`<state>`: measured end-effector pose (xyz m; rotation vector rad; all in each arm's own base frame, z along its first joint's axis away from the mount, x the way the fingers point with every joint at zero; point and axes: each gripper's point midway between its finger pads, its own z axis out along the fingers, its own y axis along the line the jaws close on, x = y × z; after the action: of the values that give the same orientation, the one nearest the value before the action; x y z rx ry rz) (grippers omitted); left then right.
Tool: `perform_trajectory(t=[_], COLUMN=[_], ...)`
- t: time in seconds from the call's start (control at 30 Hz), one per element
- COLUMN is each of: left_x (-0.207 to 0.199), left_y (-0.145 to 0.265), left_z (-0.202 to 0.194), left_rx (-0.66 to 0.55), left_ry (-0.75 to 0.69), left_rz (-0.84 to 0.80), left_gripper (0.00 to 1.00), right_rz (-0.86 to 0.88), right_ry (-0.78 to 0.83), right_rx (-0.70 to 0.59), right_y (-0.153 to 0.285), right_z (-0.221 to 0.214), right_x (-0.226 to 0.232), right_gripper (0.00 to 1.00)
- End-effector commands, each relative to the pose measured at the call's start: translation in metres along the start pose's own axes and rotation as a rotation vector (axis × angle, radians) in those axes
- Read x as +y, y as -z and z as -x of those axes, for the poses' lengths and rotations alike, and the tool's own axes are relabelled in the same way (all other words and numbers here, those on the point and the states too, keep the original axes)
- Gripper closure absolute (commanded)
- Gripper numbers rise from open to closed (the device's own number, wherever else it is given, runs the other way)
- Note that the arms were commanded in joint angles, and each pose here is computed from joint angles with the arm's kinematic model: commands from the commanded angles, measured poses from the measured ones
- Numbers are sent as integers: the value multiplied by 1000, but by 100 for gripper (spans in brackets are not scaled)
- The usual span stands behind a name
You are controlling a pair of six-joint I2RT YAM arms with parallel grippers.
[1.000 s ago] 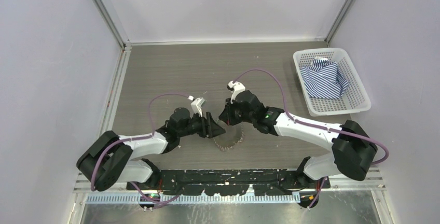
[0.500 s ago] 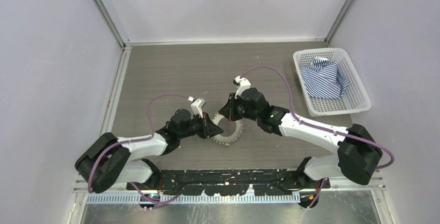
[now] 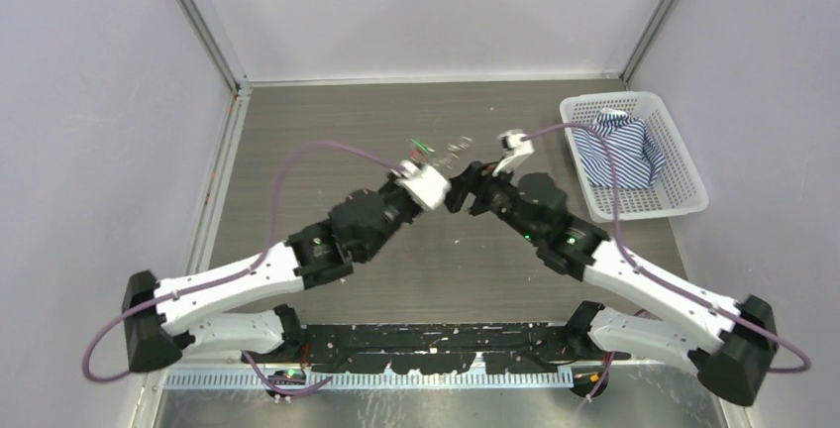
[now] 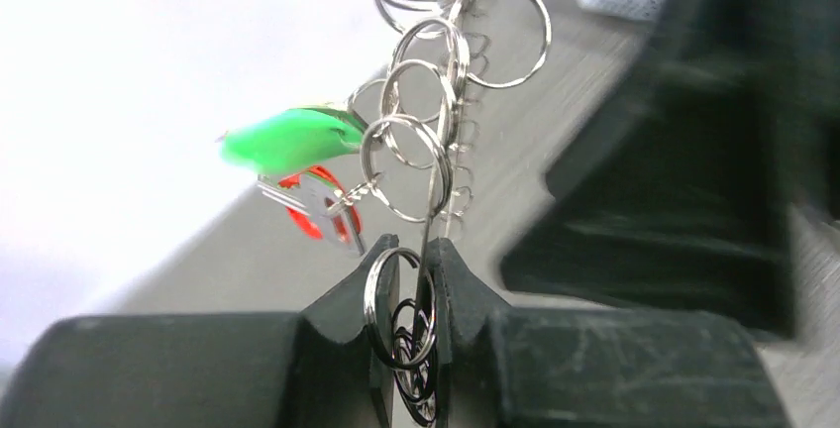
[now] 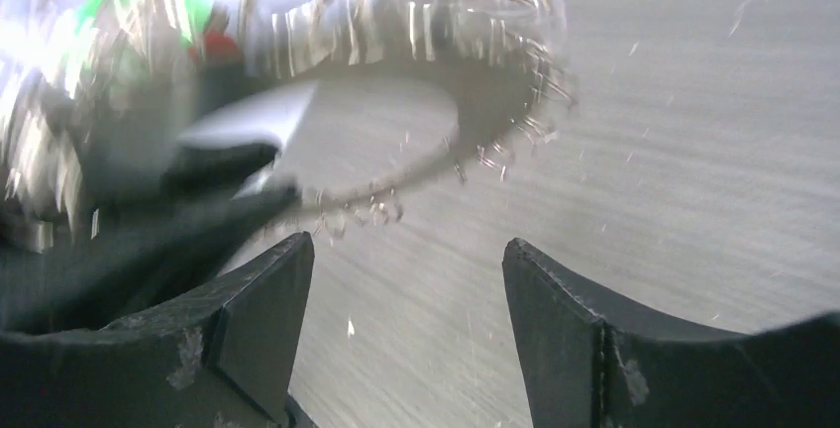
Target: Remove the keys from the keyring
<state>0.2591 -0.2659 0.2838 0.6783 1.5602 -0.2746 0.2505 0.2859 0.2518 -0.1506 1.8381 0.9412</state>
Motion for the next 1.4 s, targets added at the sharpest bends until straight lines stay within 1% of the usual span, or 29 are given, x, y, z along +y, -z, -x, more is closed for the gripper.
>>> perform_trajectory(t=[0.0,0.03,0.07,0.13,0.17,0.23,0.3,0.4,0.47,0.57,0.67,0.73,0.8,0.87,0.93,1.0,1.07,1.13,1.23,1.37], left_x=[-24,-20,-9,11,15,8,11,11,12,10,12,10,10,14,19,18,14,9,8,7], left_y=[2,-2,-4,-5,-4,-2,0,5,10,22,33,38,43,49,54,61,65,64,64,63], left_z=[19,13,10,15,18,25,32,45,59,93,121,134,143,155,164,179,184,183,181,174], left_rx=[-15,-27,-30,-34,-46,-116,-134,-178,-207,-285,-328,-351,-362,-375,-374,-415,-450,-463,-456,-438], left_ry=[-915,-1008,-1067,-1055,-1046,-1079,-1076,-1116,-1169,-1242,-1335,-1406,-1460,-1477,-1533,-1562,-1617,-1664,-1693,-1707], left_rz=[103,159,212,277,276,236,253,259,265,273,262,220,187,176,174,181,169,146,129,99], left_gripper=[100,100,100,100,100,100,100,100,100,100,100,99,100,99,99,99,100,99,99,100], right_rz=[-93,-118,-140,-186,-208,-218,-210,-198,-172,-124,-91,-34,56,175,280,391,465,473,405,309], right_ry=[-21,-32,-50,-84,-96,-126,-138,-140,-147,-132,-127,-148,-162,-172,-163,-146,-116,-95,-112,-123], right_rx=[-201,-191,-177,-126,-92,-66,-58,-65,-92,-156,-246,-323,-372,-428,-462,-483,-463,-412,-319,-110], right_y=[36,39,41,42,44,48,51,56,59,67,81,94,104,115,126,142,146,137,112,68], right_z=[51,46,39,20,9,-3,-9,-5,7,38,74,96,113,130,142,152,159,160,160,138], right_x=[-17,-27,-36,-53,-59,-65,-66,-62,-54,-34,-18,-4,15,40,60,84,103,112,112,107], right_gripper=[24,24,24,24,24,24,24,24,24,23,22,20,20,19,18,16,12,9,6,3])
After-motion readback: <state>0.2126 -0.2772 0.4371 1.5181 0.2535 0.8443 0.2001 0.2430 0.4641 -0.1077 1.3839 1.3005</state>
